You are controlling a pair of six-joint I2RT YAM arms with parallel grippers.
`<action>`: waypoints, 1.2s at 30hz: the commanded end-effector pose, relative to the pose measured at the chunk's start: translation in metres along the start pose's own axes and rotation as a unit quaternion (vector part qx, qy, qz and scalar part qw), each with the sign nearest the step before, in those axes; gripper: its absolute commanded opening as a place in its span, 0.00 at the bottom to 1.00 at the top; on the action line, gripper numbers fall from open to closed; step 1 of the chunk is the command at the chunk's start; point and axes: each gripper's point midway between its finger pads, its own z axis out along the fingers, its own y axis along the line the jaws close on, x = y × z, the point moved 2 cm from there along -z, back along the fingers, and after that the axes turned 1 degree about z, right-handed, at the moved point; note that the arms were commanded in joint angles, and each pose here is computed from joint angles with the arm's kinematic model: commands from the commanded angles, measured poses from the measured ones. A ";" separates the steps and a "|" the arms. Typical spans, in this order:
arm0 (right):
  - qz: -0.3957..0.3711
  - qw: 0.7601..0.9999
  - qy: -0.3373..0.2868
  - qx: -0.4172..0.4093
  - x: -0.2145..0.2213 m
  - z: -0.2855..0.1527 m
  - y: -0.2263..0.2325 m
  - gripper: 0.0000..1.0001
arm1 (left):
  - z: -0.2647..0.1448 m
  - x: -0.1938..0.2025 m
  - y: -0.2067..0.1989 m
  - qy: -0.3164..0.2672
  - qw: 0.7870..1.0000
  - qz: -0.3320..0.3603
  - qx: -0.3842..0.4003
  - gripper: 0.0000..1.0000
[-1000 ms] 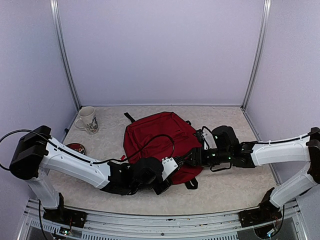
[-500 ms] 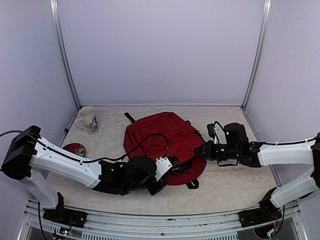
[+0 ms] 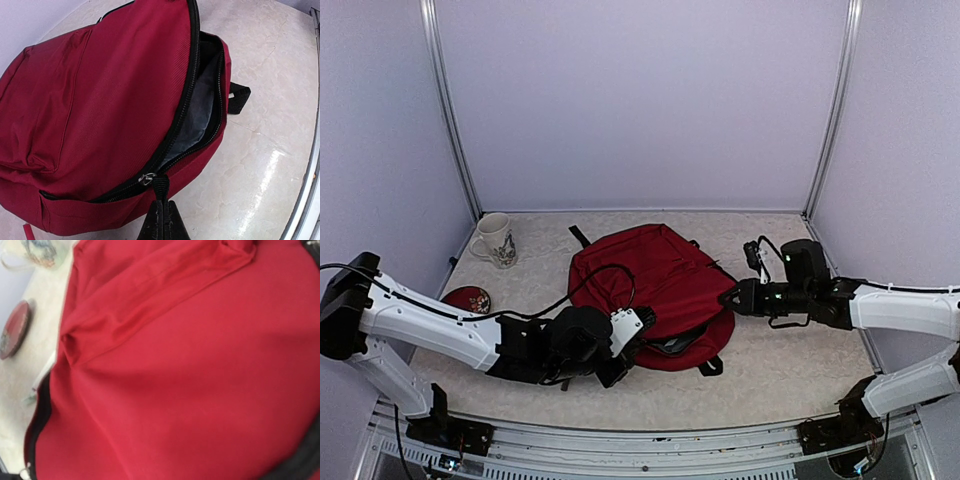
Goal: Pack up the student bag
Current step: Unzip the largest pocket of the student bag, then hold the largest pocket of the student bag.
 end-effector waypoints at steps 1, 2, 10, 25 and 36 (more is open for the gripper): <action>-0.058 0.998 0.005 0.033 -0.006 -0.018 0.014 0.31 | -0.006 -0.018 -0.008 -0.017 0.999 -0.004 0.033 0.00; -0.070 0.997 0.000 0.041 -0.007 -0.024 0.019 0.32 | -0.008 -0.018 -0.009 -0.019 0.999 -0.005 0.036 0.00; -0.099 0.994 0.009 -0.037 0.025 -0.031 0.070 0.43 | -0.024 -0.035 -0.014 -0.052 0.996 -0.009 0.072 0.00; -0.417 0.892 -0.094 -0.152 0.068 0.032 0.145 0.43 | -0.038 -0.046 -0.006 -0.071 0.993 -0.003 0.099 0.00; -0.551 0.810 -0.172 -0.101 0.096 0.052 0.144 0.45 | -0.033 -0.026 0.023 -0.043 0.995 -0.044 0.074 0.00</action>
